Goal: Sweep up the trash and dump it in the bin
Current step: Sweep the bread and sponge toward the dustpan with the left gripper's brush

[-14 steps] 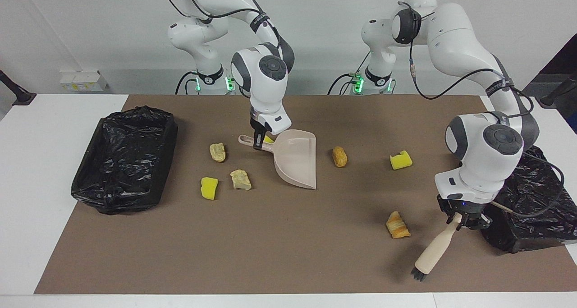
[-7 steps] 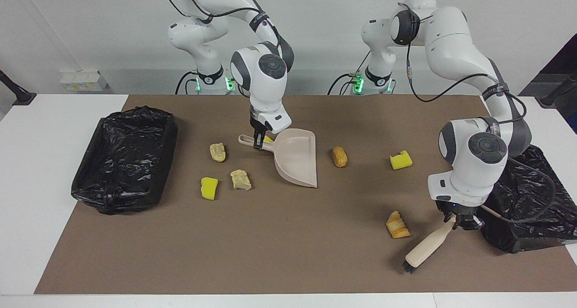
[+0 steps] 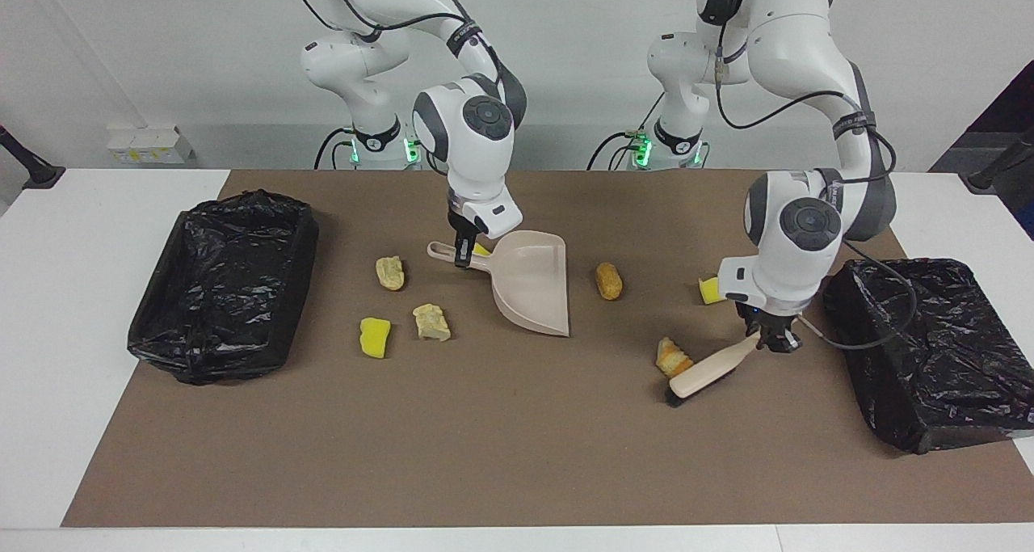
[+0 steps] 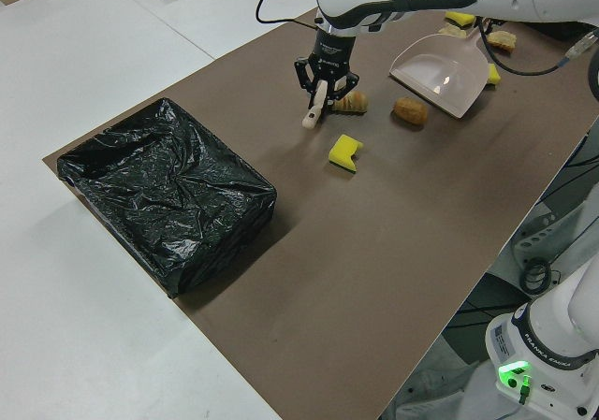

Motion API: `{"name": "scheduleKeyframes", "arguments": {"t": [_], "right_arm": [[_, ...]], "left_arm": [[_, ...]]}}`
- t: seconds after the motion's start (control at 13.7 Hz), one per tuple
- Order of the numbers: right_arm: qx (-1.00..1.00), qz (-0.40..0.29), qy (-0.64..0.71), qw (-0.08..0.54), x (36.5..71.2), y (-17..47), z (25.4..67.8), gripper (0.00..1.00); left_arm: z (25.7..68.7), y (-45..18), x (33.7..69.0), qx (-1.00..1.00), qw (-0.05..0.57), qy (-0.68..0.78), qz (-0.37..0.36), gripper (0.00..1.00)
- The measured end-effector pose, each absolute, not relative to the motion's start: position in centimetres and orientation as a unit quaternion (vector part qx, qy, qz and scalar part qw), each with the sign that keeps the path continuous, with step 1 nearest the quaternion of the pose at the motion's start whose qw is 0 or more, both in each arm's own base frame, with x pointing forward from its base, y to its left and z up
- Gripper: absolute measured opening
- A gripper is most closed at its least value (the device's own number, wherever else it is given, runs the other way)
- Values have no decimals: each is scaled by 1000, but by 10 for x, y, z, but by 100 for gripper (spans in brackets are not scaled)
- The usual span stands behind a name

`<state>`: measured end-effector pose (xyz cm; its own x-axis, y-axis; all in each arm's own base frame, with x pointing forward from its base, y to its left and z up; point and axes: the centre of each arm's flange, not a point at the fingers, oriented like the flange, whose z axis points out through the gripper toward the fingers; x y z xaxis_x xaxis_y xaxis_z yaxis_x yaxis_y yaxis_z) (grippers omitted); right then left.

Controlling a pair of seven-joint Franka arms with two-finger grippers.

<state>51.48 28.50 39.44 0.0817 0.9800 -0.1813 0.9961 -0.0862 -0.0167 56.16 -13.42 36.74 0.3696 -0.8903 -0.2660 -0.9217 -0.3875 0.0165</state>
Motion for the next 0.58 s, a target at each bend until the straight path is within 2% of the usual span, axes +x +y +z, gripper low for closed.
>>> {"name": "scheduleKeyframes", "arguments": {"t": [0.22, 0.58], "right_arm": [[734, -74, 673, 55, 514, 285, 393, 33], [752, -52, 655, 60, 496, 297, 387, 33]], "left_arm": [[378, -156, 521, -844, 75, 516, 123, 26], [446, -133, 496, -901, 91, 410, 103, 26]]}}
